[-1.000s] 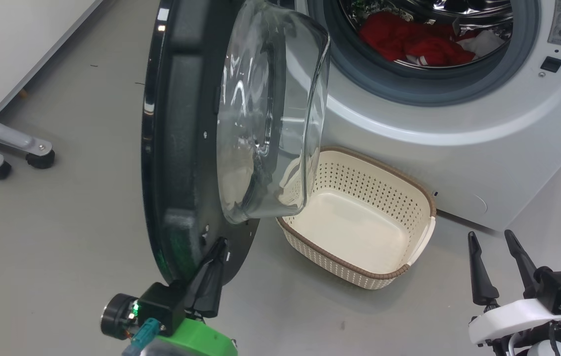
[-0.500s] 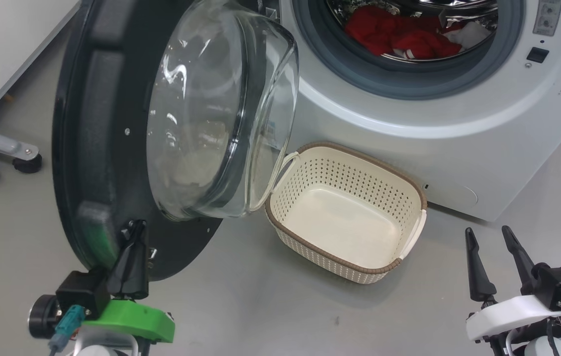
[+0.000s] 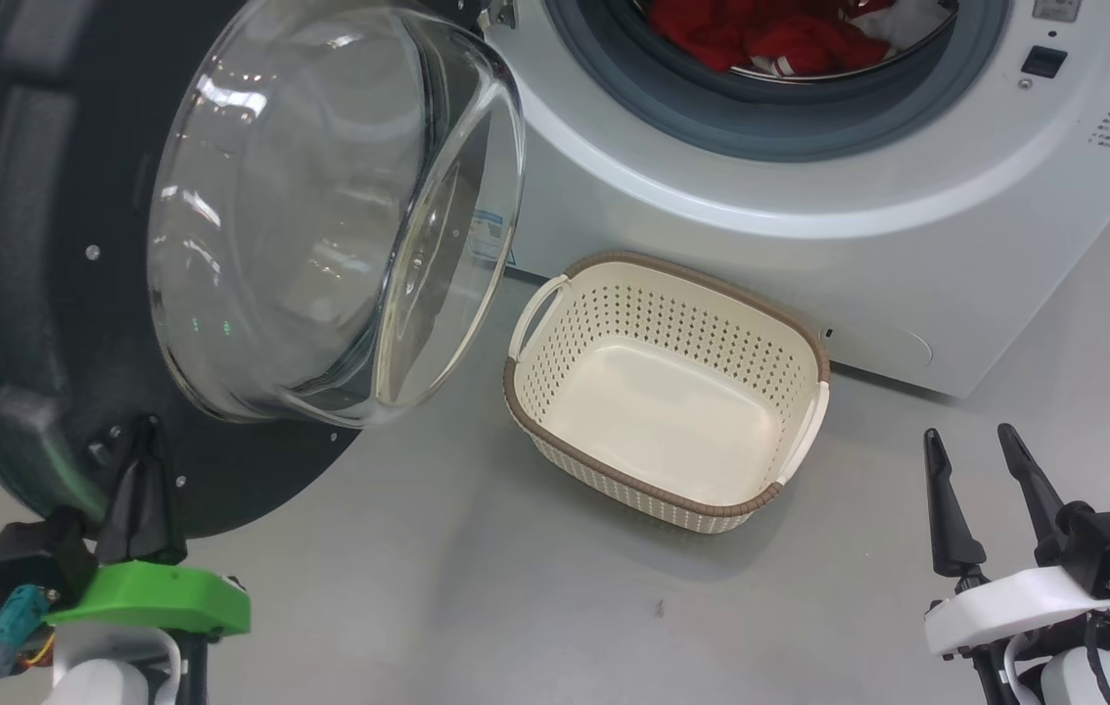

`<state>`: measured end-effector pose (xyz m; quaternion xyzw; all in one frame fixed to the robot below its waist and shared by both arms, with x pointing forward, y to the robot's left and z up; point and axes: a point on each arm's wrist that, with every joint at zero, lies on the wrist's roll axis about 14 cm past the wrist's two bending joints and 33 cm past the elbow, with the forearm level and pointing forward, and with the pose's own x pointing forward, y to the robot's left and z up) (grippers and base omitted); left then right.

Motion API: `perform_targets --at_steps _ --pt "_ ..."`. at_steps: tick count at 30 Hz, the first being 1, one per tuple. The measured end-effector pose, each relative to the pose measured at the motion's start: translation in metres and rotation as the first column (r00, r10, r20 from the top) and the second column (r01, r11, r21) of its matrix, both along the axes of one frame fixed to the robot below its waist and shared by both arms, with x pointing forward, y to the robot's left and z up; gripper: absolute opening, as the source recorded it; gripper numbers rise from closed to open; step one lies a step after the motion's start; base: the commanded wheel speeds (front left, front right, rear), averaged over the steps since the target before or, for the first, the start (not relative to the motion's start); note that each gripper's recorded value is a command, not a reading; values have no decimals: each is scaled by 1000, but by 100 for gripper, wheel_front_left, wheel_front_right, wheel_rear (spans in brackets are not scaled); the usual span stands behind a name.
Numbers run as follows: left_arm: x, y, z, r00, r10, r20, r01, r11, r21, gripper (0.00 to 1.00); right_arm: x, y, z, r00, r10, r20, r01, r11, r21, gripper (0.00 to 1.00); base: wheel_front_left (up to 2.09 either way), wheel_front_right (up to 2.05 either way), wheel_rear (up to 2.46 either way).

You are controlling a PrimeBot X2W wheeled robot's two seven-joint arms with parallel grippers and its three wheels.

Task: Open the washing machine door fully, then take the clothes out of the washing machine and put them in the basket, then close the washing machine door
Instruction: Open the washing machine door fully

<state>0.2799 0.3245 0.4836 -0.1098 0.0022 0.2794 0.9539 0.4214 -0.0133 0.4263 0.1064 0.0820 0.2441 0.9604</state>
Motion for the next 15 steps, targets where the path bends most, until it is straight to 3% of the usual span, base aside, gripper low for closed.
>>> perform_targets --at_steps 15 --pt "4 51 -7 989 146 -23 -146 989 0 0 10 -13 -13 1000 -23 -17 23 1000 -13 100 0 0 0"
